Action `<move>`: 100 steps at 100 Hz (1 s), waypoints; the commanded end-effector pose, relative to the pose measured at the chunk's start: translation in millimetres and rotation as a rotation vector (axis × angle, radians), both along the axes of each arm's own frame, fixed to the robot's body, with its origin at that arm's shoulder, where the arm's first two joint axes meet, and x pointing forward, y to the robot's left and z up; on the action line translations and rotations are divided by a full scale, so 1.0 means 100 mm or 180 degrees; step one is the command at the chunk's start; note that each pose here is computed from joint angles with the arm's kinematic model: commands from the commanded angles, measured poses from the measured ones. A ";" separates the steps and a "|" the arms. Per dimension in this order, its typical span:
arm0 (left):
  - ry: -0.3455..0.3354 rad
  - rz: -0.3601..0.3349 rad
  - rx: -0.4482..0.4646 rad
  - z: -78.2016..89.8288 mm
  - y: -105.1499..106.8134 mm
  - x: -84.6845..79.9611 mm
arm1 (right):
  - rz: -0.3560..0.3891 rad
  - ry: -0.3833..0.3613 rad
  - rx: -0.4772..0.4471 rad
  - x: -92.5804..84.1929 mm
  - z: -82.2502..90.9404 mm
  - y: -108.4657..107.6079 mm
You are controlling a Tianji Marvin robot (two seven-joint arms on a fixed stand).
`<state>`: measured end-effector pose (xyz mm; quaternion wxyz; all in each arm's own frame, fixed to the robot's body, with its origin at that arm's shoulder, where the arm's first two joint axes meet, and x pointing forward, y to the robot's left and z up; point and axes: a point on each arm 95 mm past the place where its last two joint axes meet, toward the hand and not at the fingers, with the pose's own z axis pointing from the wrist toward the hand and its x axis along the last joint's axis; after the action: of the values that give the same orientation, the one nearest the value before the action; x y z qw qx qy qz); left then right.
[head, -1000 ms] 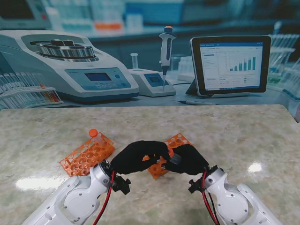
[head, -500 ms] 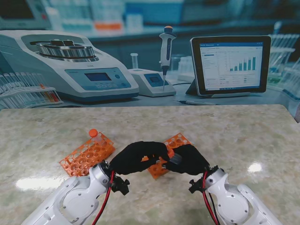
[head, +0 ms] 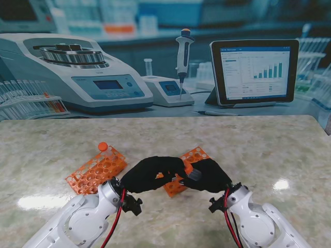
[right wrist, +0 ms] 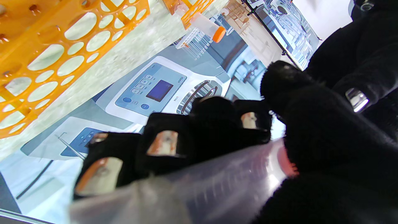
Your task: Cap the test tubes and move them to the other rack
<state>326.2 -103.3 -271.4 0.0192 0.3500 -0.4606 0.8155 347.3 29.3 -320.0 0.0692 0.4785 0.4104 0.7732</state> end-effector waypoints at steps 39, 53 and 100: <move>0.0077 -0.0072 0.0053 -0.05 0.00 -0.05 | -0.0011 -0.0017 0.0035 -0.01 0.01 0.02; 0.0046 -0.0069 0.0073 -0.03 0.02 -0.07 | -0.0017 -0.0021 0.0033 -0.01 0.01 0.02; 0.0037 -0.0068 0.0049 -0.03 0.02 -0.08 | -0.0036 -0.0036 0.0041 -0.01 0.02 0.01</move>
<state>321.5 -100.7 -270.5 0.0245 0.3476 -0.4667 0.8129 347.6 27.2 -319.9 0.0758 0.4780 0.4068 0.7747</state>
